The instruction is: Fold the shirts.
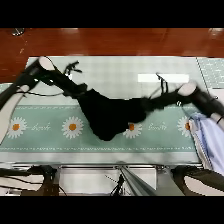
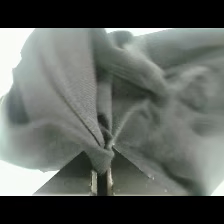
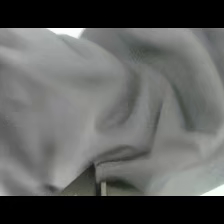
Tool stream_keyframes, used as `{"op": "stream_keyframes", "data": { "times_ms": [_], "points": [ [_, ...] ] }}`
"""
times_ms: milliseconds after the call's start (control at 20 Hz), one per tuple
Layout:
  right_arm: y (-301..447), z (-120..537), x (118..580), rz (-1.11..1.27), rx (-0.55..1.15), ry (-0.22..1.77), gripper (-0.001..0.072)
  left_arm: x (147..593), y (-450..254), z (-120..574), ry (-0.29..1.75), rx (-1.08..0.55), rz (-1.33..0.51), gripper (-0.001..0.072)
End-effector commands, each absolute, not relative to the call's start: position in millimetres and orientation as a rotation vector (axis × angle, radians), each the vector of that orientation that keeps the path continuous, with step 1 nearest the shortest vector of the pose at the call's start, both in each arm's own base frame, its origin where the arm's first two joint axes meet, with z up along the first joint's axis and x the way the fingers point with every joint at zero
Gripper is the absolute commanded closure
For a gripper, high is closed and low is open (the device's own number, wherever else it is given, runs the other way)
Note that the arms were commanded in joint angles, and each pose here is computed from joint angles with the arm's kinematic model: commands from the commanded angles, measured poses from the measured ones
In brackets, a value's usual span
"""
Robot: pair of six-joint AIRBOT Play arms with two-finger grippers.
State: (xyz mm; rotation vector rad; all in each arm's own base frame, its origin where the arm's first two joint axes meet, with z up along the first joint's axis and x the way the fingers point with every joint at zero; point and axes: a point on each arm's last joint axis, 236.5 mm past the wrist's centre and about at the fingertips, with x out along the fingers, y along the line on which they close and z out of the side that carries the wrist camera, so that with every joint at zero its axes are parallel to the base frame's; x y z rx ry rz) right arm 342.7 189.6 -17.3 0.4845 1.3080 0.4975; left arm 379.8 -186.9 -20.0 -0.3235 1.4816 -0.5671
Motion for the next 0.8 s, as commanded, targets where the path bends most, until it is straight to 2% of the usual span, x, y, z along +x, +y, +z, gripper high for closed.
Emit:
{"op": "stream_keyframes", "data": {
  "times_ms": [0, 100, 150, 300, 500, 750],
  "points": [
    [174, 114, 415, 0.538, 0.356, 1.028, 0.0675, 428, -166, 76, 1.15, -0.36, -0.539, 0.0684],
    [155, 235, 447, 0.516, 0.297, 0.755, 0.0675, 455, -137, 172, 0.845, -0.384, -0.469, 0.0684],
    [147, 286, 447, 0.511, 0.27, 0.648, 0.0675, 457, -119, 224, 0.692, -0.382, -0.438, 0.0684],
    [133, 404, 406, 0.521, 0.162, 0.418, 0.0675, 426, -78, 353, 0.323, -0.349, -0.363, 0.0684],
    [120, 468, 323, 0.494, 0.09, 0.241, 0.0675, 335, -38, 463, -0.016, -0.274, -0.249, 0.0684],
    [78, 479, 230, 0.334, 0.004, 0.183, 0.0675, 231, -9, 498, -0.143, -0.072, -0.041, 0.0684]
  ]
}}
